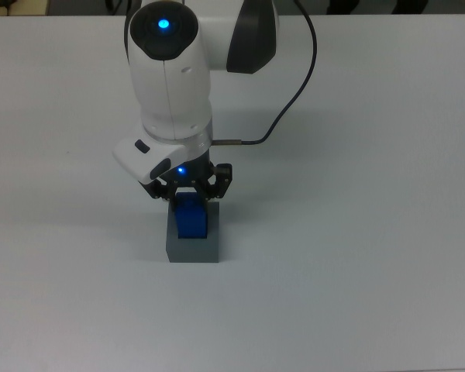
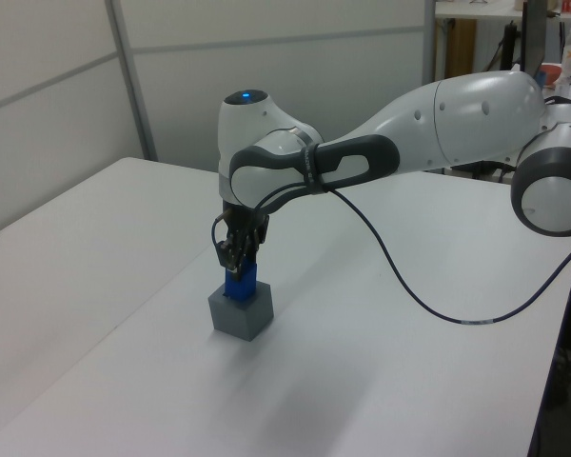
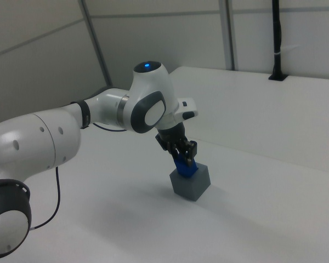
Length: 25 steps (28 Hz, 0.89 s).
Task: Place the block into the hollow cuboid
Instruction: 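Open the gripper and raise it off the blue block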
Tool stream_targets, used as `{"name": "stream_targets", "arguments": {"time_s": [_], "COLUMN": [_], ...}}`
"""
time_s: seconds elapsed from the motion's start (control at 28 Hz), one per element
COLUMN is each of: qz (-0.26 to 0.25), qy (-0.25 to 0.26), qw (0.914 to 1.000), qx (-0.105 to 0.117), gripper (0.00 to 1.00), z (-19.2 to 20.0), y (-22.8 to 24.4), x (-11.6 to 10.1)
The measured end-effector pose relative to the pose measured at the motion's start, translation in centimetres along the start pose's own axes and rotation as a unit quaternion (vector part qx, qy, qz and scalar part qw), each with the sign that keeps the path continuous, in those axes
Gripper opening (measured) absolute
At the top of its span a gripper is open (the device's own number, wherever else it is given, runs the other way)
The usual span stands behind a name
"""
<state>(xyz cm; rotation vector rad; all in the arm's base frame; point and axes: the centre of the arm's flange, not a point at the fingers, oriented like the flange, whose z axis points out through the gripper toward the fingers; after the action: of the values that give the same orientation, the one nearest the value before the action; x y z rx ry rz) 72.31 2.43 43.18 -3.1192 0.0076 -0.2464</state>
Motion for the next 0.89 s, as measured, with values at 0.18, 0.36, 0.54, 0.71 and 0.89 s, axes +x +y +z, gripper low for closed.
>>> {"name": "stream_targets", "arguments": {"time_s": [0.18,0.36,0.54,0.71,0.89], "qz": [0.015,0.024,0.034,0.036,0.035], "qy": [-0.006,-0.005,-0.01,-0.025,-0.025], "qw": [0.9999,0.9996,0.9993,0.999,0.999], "qx": [-0.002,-0.011,-0.013,-0.013,-0.012], "gripper": [0.52,0.63,0.8,0.97,1.0], "z": [0.0,-0.1,-0.8,-3.0,-6.2], "y": [0.1,0.2,0.2,0.2,0.1], "x": [-0.2,-0.1,-0.4,-1.1,-2.4]}}
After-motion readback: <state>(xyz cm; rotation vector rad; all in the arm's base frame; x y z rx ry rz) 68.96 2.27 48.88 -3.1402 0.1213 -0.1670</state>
